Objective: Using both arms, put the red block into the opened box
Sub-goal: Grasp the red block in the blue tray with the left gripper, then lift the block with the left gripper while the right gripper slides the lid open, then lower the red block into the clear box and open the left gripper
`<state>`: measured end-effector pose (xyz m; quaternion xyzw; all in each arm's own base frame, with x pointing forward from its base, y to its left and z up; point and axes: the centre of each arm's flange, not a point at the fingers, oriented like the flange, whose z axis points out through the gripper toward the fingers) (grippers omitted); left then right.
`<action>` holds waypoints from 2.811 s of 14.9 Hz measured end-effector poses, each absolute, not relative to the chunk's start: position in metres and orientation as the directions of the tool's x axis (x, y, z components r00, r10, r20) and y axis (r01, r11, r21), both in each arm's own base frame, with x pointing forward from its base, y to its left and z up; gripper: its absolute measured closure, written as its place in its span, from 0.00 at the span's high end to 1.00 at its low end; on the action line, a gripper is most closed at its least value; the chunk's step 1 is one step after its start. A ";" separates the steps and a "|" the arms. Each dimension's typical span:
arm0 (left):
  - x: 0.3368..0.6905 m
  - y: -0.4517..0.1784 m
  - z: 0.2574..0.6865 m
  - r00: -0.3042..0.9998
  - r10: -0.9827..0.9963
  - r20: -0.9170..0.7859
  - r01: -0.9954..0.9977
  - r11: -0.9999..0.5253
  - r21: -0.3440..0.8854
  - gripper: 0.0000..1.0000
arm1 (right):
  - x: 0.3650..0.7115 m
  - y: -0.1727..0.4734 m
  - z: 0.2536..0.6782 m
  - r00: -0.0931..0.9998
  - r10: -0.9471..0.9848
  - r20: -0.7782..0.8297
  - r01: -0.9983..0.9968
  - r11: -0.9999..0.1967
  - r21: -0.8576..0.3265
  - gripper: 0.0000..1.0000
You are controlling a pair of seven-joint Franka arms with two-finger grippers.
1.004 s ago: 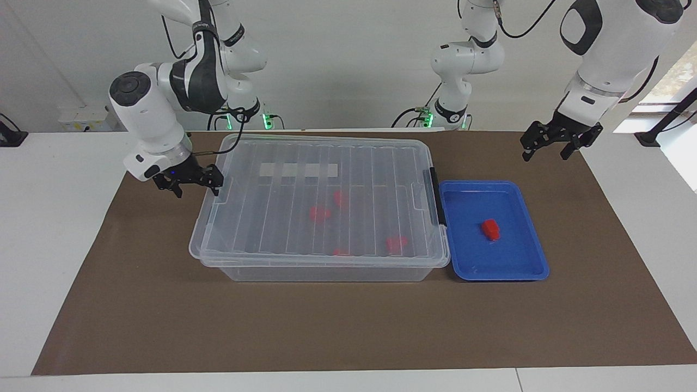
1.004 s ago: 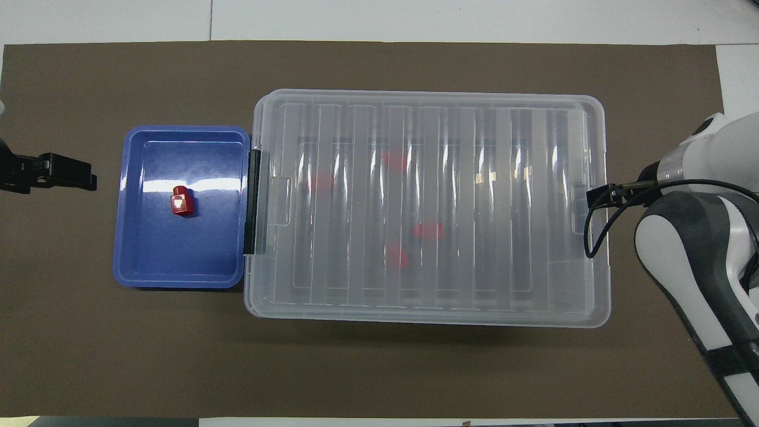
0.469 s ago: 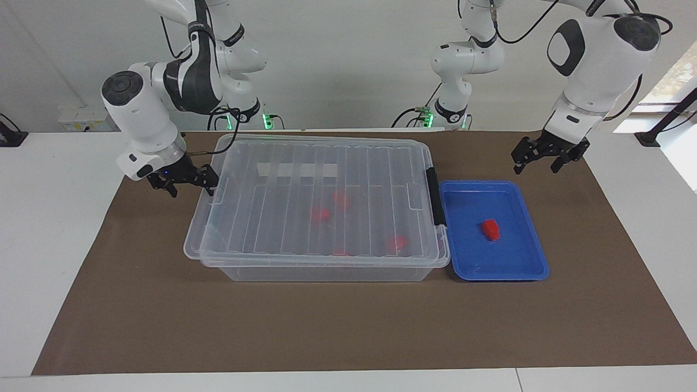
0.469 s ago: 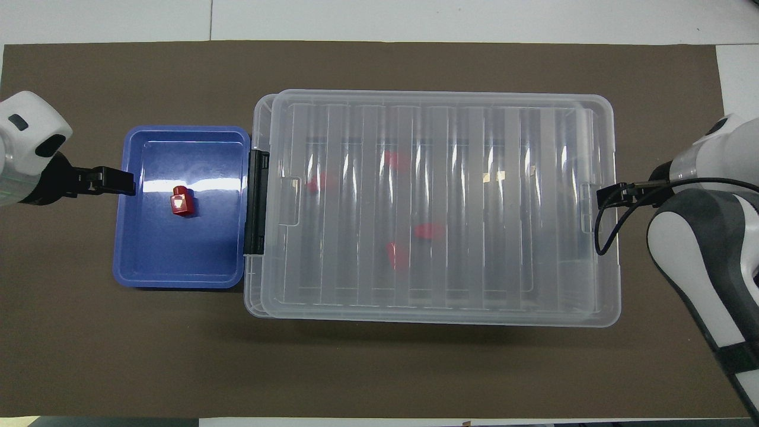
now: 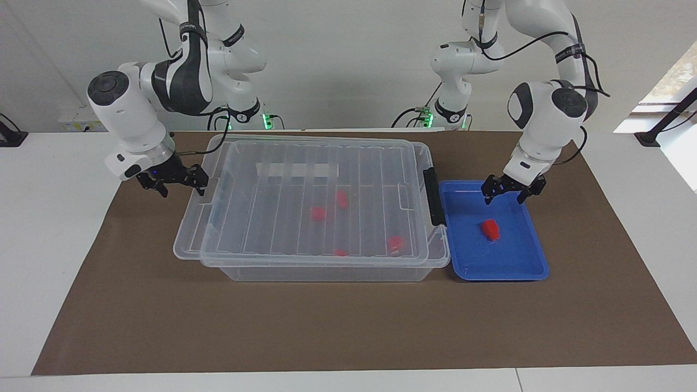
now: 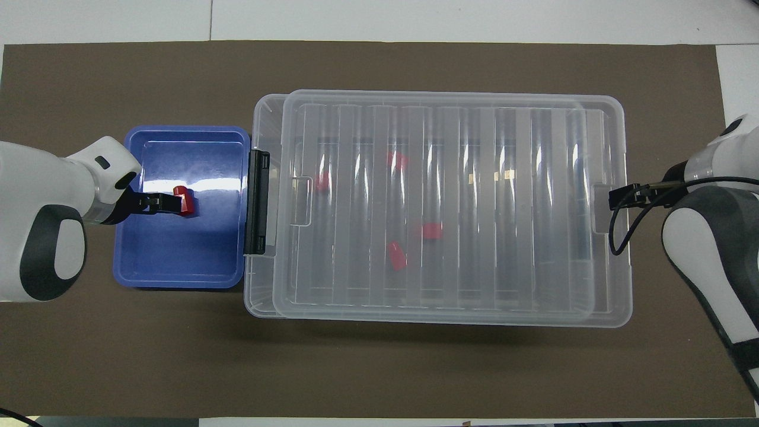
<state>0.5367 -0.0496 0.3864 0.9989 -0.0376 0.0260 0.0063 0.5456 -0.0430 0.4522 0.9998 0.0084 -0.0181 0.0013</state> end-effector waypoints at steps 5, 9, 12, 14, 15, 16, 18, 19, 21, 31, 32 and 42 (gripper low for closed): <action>0.539 -0.053 0.321 0.995 -0.053 0.086 -0.055 -0.998 0.020 1.00 | 0.546 -0.053 0.453 0.999 0.018 -0.028 0.018 -1.000 0.003 1.00; 0.537 -0.053 0.305 0.993 -0.048 0.109 -0.050 -0.998 0.022 1.00 | 0.545 -0.061 0.453 1.000 0.017 -0.025 0.017 -1.000 0.003 1.00; 0.538 -0.053 0.303 0.993 -0.030 0.113 -0.033 -0.999 0.025 0.86 | 0.545 -0.064 0.453 1.000 0.012 -0.024 0.012 -1.000 0.003 1.00; 0.538 -0.053 0.303 0.994 0.008 0.112 0.005 -1.000 0.029 0.61 | 0.545 -0.066 0.453 1.000 0.010 -0.024 0.011 -1.000 0.003 1.00; 0.538 -0.053 0.304 0.993 0.020 0.114 0.017 -0.999 0.030 0.51 | 0.544 -0.069 0.453 1.000 0.010 -0.024 0.010 -1.000 0.003 1.00; 0.539 -0.053 0.306 0.993 0.027 0.118 0.023 -0.999 0.031 0.37 | 0.544 -0.072 0.453 1.000 0.010 -0.024 0.010 -1.000 0.003 1.00; 0.540 -0.053 0.322 0.990 0.031 0.138 0.027 -0.999 0.033 0.34 | 0.543 -0.082 0.453 1.000 0.001 -0.024 0.001 -1.000 0.002 1.00; 0.541 -0.054 0.335 0.989 0.032 0.146 0.027 -0.999 0.033 0.34 | 0.542 -0.087 0.453 1.000 -0.001 -0.024 -0.001 -1.000 0.002 1.00; 0.543 -0.058 0.371 0.989 0.023 0.148 0.019 -0.999 0.030 0.34 | 0.540 -0.094 0.453 1.000 0.001 -0.024 0.001 -1.000 0.002 1.00; 0.490 -0.194 0.482 0.984 -0.101 0.145 -0.108 -0.993 0.038 0.34 | 0.534 -0.125 0.453 1.000 0.019 -0.022 0.019 -1.000 0.001 1.00; 0.485 -0.207 0.483 0.983 -0.109 0.146 -0.116 -0.992 0.041 0.34 | 0.534 -0.128 0.453 1.000 0.021 -0.022 0.021 -1.000 0.000 1.00; 0.455 -0.302 0.445 0.988 -0.090 0.127 -0.100 -0.992 0.073 0.34 | 0.523 -0.175 0.456 0.997 0.074 0.001 0.074 -0.997 0.007 1.00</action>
